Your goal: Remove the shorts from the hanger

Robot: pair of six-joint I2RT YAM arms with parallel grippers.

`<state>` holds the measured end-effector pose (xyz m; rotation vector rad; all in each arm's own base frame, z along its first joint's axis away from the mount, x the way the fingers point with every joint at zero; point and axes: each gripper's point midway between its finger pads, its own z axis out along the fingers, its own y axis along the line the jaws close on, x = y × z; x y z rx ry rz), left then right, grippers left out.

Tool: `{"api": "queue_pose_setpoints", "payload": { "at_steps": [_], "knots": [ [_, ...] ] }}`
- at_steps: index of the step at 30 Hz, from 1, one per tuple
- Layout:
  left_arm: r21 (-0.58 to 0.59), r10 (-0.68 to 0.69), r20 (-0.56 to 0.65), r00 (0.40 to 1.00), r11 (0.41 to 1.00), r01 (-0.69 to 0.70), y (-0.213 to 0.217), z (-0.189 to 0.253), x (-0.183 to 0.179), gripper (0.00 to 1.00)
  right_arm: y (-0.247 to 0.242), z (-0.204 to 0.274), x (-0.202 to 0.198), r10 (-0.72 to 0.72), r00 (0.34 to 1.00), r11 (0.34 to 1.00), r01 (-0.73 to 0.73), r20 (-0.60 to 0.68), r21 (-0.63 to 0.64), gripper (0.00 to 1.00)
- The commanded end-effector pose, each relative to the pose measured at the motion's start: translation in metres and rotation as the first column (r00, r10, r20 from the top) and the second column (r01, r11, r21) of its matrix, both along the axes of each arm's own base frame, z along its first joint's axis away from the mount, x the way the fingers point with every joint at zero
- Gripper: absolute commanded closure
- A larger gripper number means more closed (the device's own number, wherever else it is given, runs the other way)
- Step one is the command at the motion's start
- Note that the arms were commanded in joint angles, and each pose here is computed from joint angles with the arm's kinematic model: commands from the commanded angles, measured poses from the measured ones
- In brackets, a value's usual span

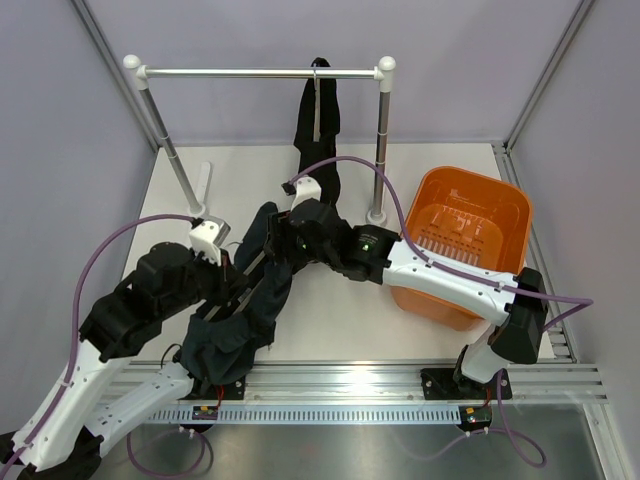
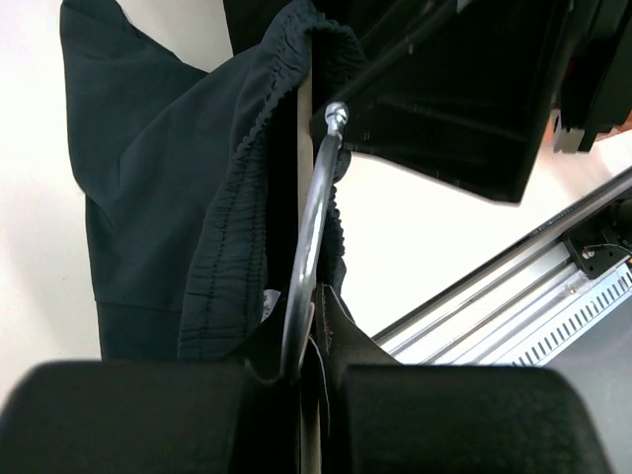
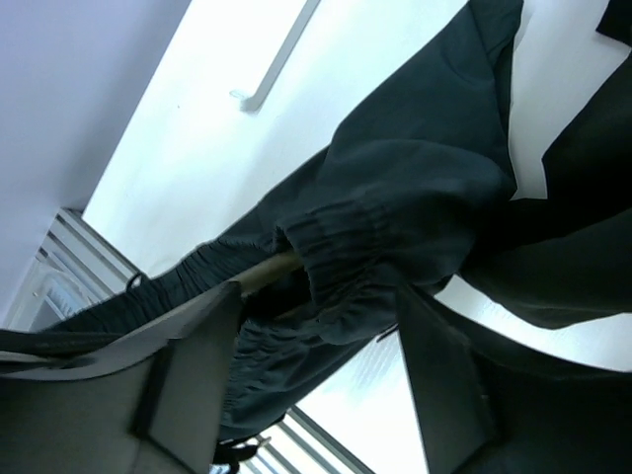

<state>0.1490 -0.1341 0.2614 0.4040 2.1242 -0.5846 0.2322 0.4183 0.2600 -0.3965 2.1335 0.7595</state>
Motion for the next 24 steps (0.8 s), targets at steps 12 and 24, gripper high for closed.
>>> {"api": "queue_pose_setpoints", "payload": {
  "at_steps": [12,24],
  "knots": [
    [-0.084,-0.106,0.063,0.992,0.990,0.111,-0.013,0.028,-0.014,1.00,-0.012,0.014,0.028,-0.163,0.982,0.986,0.165,0.097,-0.009,0.59],
    [-0.077,-0.102,0.072,0.992,0.991,0.108,-0.006,0.032,-0.021,1.00,-0.035,0.003,0.030,-0.216,0.970,0.970,0.226,0.113,-0.084,1.00]
  ]
}}
